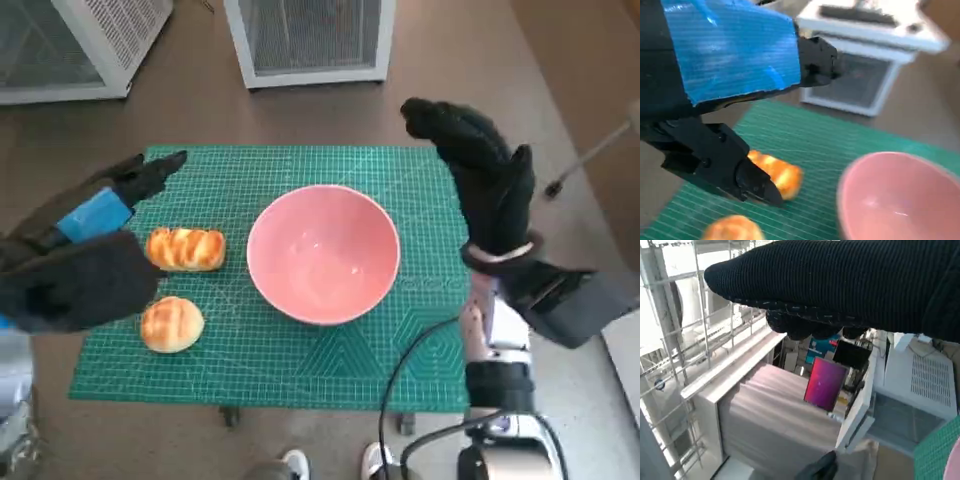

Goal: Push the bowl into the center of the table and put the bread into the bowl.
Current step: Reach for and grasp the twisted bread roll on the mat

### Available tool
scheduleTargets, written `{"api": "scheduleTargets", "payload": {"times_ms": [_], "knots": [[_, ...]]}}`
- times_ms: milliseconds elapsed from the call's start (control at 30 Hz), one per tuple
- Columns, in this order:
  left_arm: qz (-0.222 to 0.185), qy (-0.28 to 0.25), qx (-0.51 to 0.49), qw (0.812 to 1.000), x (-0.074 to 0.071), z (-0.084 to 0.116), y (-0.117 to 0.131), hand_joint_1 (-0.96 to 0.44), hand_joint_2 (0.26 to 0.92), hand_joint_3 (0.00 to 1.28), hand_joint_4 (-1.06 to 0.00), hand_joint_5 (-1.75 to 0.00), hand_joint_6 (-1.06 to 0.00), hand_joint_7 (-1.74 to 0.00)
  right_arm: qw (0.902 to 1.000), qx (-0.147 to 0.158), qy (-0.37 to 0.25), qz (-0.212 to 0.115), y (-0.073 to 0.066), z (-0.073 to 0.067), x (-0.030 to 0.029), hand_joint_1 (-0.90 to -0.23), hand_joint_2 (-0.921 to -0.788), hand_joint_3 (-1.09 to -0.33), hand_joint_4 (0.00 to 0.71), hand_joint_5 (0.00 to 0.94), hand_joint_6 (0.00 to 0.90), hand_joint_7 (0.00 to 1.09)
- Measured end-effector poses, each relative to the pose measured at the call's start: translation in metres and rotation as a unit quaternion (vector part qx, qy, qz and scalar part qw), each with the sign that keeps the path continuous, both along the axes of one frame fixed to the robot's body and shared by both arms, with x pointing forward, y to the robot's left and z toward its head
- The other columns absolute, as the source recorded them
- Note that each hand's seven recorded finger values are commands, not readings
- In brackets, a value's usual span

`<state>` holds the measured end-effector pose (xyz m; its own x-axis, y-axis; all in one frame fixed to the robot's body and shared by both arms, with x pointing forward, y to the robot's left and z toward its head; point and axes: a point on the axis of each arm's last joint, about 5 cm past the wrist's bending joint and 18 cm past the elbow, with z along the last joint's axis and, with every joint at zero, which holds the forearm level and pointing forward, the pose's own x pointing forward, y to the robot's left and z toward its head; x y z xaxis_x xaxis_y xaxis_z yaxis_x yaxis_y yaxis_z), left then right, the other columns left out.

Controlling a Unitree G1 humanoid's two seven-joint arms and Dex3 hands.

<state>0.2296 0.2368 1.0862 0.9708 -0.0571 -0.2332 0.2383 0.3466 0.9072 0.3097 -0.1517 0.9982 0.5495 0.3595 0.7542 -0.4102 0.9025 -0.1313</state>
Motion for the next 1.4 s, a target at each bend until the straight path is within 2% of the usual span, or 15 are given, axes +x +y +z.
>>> {"api": "scheduleTargets", "payload": {"times_ms": [700, 1400], "knots": [[0.022, 0.063, 0.047, 0.997, 0.039, -0.037, -0.005, 0.02, 0.716, 0.02, 0.00, 0.00, -0.18, -0.01, 1.0000, -0.002, 0.005, -0.001, -0.002, -0.001, -0.0002, -0.687, -0.921, -0.828, 0.222, 0.003, 0.273, 0.08], [0.041, 0.117, 0.096, 0.988, 0.065, -0.064, -0.004, 0.00, 0.720, 0.02, -0.01, 0.00, -0.20, -0.02, 1.0000, -0.003, 0.005, 0.000, -0.002, -0.002, -0.0007, -0.671, -0.921, -0.832, 0.223, 0.002, 0.267, 0.09]]}}
